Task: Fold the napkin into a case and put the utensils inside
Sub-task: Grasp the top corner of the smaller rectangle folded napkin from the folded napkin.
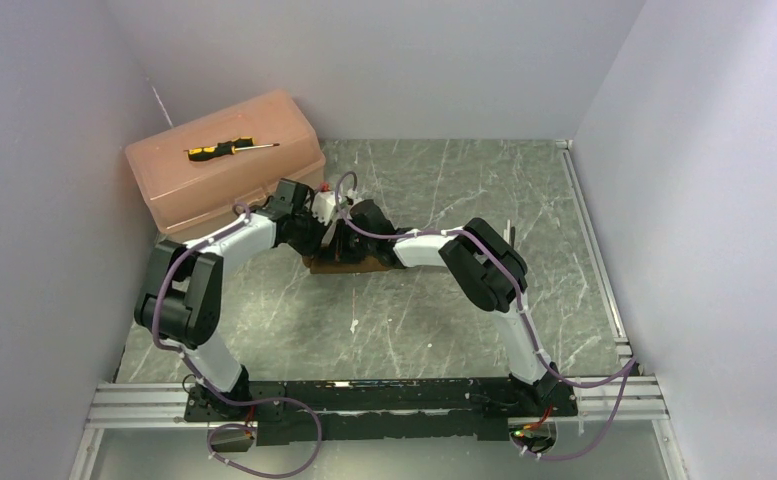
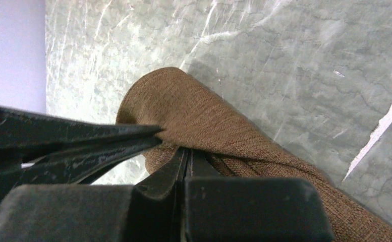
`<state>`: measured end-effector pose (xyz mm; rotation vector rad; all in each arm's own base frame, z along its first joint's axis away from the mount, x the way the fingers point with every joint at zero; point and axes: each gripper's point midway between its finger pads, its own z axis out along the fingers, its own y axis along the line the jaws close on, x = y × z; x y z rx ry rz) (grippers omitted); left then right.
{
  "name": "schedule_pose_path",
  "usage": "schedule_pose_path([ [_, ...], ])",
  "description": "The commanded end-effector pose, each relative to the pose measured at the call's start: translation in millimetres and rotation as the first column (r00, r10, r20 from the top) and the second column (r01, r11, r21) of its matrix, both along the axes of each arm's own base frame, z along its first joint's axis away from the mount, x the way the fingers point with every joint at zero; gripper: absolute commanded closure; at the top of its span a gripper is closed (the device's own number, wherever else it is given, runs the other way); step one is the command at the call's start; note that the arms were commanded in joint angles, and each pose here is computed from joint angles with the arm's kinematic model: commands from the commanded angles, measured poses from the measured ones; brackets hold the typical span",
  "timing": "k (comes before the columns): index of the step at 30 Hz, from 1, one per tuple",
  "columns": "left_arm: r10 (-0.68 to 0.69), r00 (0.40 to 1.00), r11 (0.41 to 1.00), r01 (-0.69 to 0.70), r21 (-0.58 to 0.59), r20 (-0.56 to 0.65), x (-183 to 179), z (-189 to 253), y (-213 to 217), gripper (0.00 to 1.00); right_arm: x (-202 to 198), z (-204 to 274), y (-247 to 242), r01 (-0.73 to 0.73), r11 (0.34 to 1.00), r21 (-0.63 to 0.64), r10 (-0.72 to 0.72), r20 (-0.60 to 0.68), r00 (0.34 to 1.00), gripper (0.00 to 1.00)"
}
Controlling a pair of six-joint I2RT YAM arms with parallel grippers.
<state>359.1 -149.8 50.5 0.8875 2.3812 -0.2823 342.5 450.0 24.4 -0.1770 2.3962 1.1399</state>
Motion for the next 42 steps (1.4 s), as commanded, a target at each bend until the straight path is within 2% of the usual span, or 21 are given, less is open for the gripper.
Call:
schedule_pose_path([
  [1, -0.045, 0.999, 0.995, 0.043, -0.094, -0.016, -15, 24, -17, 0.97, -9, -79, -53, 0.073, 0.960, -0.271, -0.103, -0.098, 0.990, 1.00],
  [8, -0.126, 0.991, 0.991, 0.125, -0.041, -0.039, -31, 5, -11, 0.97, 1, -73, -52, 0.097, 0.961, -0.257, -0.123, -0.085, 0.989, 1.00],
  [12, -0.163, 0.987, 0.986, 0.163, 0.046, -0.002, -28, -6, 2, 0.97, 1, -69, -49, 0.108, 0.972, -0.211, -0.130, -0.095, 0.987, 1.00],
  [15, -0.180, 0.984, 0.980, 0.180, 0.081, -0.003, -29, -17, 7, 0.97, 4, -55, -46, 0.121, 0.984, -0.131, -0.132, -0.078, 0.988, 1.00],
  [19, -0.217, 0.976, 0.976, 0.217, 0.035, -0.004, -33, -18, -2, 0.97, 9, -39, -43, 0.120, 0.992, -0.048, -0.123, -0.053, 0.991, 1.00],
  [21, -0.241, 0.970, 0.970, 0.241, 0.013, -0.009, -36, -20, -7, 0.97, 12, -19, -42, 0.114, 0.992, 0.056, -0.113, -0.023, 0.993, 1.00],
  [28, -0.277, 0.957, 0.956, 0.283, 0.081, -0.085, -50, -50, 7, 0.97, -1, 18, -57, 0.033, 0.975, 0.219, -0.032, -0.007, 0.999, 1.00],
  [33, -0.303, 0.949, 0.946, 0.310, 0.090, -0.087, -53, -54, 9, 0.97, 1, 34, -56, -0.009, 0.970, 0.244, 0.000, 0.036, 0.999, 0.99],
  [38, -0.300, 0.941, 0.941, 0.318, 0.113, -0.155, -59, -59, 15, 0.97, 0, 41, -39, -0.052, 0.952, 0.300, 0.041, 0.040, 0.998, 1.00],
  [42, -0.326, 0.938, 0.936, 0.337, 0.098, -0.116, -60, -52, 11, 0.97, 4, 43, -27, -0.057, 0.942, 0.331, 0.048, 0.038, 0.998, 1.00],
])
